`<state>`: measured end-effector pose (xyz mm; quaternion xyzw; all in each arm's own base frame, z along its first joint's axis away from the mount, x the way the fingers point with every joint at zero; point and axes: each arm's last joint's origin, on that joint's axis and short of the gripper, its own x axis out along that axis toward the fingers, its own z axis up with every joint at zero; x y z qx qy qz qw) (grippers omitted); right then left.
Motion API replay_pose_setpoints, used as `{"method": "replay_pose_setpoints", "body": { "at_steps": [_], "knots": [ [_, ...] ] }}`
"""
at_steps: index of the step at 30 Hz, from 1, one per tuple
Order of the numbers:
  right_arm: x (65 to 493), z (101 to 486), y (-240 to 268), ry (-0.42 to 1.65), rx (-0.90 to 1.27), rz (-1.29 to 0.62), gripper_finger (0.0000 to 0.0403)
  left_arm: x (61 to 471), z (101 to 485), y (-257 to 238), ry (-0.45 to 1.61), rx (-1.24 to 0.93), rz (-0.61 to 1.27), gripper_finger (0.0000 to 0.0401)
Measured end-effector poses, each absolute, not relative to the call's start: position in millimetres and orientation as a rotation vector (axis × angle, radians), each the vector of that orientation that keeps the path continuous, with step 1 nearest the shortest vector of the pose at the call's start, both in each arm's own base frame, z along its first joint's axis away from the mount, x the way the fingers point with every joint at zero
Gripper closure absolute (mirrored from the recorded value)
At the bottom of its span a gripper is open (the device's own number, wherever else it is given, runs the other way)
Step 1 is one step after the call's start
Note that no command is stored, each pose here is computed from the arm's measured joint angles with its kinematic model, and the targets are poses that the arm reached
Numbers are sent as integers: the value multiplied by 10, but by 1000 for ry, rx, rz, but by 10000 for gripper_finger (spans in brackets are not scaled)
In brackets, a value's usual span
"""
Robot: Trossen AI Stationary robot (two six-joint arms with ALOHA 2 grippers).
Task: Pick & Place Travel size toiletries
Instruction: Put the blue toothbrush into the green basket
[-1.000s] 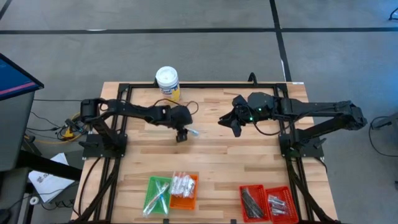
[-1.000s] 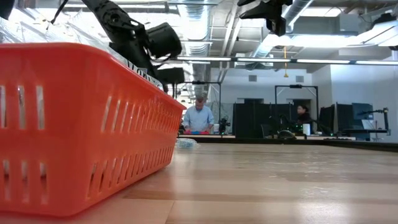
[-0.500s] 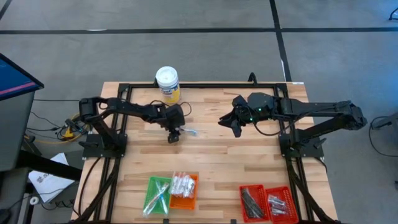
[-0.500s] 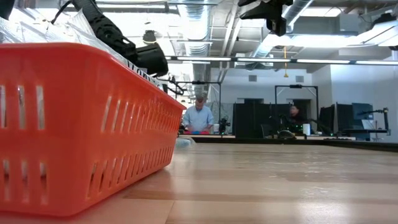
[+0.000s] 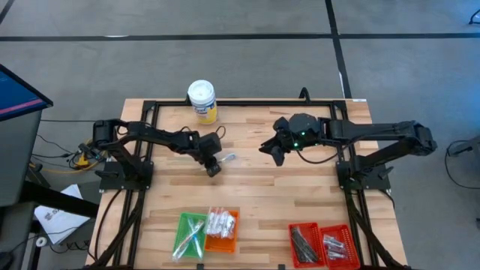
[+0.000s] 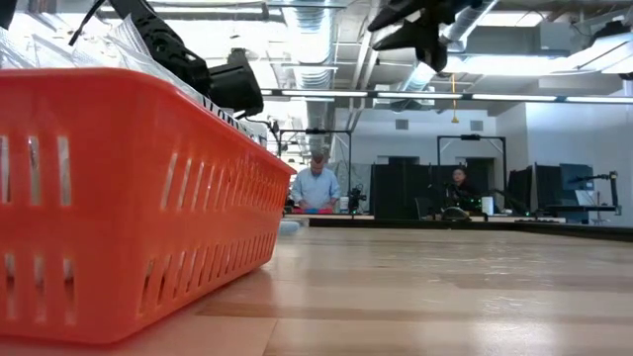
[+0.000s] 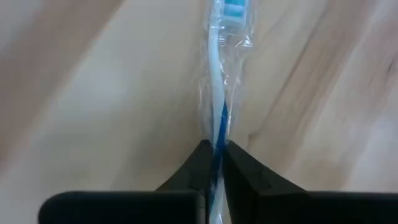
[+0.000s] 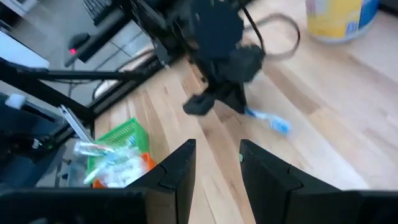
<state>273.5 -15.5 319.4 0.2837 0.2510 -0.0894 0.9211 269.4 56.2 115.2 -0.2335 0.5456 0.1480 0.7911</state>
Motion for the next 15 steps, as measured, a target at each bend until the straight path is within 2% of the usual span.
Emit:
{"method": "replay_pose_setpoints", "body": {
  "at_steps": [5,10,15],
  "knots": [
    [2795,3130,-124,553,610,-127,285,2595,1340,523,1123,-736,425,394],
    [2814,3163,-77,526,586,-80,285,2495,1802,463,929,-921,467,395],
    [2752,3271,-2,483,520,-12,285,2350,2206,223,769,-1098,432,396]
  ]
}}
